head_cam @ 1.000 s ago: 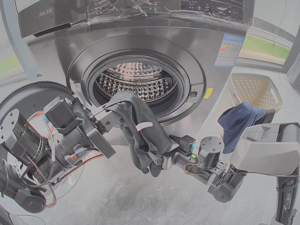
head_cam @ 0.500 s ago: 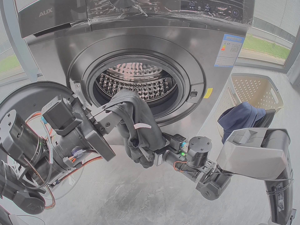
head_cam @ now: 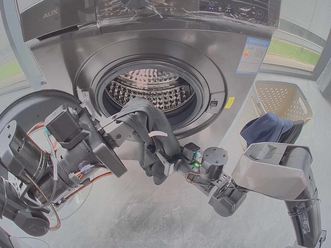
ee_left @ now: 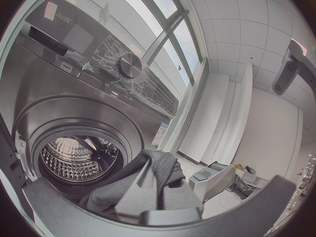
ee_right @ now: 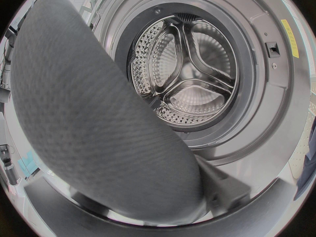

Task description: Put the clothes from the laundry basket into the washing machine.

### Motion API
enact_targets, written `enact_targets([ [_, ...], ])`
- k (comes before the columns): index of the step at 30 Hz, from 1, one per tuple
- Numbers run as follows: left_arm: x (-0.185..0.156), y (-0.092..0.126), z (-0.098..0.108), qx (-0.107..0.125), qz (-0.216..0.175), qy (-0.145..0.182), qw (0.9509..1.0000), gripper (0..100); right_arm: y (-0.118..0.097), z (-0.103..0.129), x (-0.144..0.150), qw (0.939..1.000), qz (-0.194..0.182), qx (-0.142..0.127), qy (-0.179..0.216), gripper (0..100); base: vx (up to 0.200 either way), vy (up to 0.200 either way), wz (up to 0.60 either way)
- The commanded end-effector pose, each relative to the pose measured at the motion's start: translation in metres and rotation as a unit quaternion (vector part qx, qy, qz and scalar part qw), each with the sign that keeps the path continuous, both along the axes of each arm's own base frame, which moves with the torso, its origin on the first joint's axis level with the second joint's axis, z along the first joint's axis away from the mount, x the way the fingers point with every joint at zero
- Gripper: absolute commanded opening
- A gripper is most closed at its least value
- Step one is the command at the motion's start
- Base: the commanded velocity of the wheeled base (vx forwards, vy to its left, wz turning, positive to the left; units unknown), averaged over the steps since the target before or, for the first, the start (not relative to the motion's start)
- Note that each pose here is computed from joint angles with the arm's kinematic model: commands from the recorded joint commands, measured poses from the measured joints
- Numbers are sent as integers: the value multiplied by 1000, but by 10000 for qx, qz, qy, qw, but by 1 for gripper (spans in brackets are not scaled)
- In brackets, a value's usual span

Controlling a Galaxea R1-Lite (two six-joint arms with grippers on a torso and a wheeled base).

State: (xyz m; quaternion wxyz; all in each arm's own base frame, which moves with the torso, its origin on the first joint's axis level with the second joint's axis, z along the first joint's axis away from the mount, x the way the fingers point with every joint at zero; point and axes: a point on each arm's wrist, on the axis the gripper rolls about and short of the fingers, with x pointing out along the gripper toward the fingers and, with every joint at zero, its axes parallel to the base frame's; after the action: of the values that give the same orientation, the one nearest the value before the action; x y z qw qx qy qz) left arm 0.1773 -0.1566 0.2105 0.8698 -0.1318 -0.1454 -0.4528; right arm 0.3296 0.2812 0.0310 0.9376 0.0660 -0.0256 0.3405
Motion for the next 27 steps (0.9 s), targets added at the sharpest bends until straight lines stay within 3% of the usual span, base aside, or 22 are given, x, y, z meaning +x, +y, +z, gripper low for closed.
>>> enact_targets([
  [1, 1, 1, 0, -13, 29, 4, 10000, 0, -3, 5, 0, 10000, -22, 34, -26, 0, 0, 0, 0],
  [7, 9, 9, -1, 29, 285, 46, 9996, 0, -19, 29, -16, 10000, -59, 41, -20, 0, 0, 0, 0],
  [12, 19, 18, -19, 311, 578, 337, 9973, 0, -41, 61, -31, 9994, -303, 138, -109, 0, 0, 0, 0],
  [16, 34, 28, -46, 891, 964, 525, 9900, 0, -54, 84, -42, 9987, -347, 273, -257, 0, 0, 0, 0],
  [18, 35, 30, -51, 989, 1017, 583, 9882, 0, -56, 88, -44, 9986, -347, 288, -274, 0, 0, 0, 0],
  [21, 36, 31, -75, 1339, 1042, 905, 9813, 0, -61, 96, -50, 9983, -345, 340, -312, 0, 0, 0, 0],
  [27, 42, 31, -106, 1874, 1086, 1233, 9685, 0, -61, 98, -54, 9983, -305, 404, -291, 0, 0, 0, 0],
])
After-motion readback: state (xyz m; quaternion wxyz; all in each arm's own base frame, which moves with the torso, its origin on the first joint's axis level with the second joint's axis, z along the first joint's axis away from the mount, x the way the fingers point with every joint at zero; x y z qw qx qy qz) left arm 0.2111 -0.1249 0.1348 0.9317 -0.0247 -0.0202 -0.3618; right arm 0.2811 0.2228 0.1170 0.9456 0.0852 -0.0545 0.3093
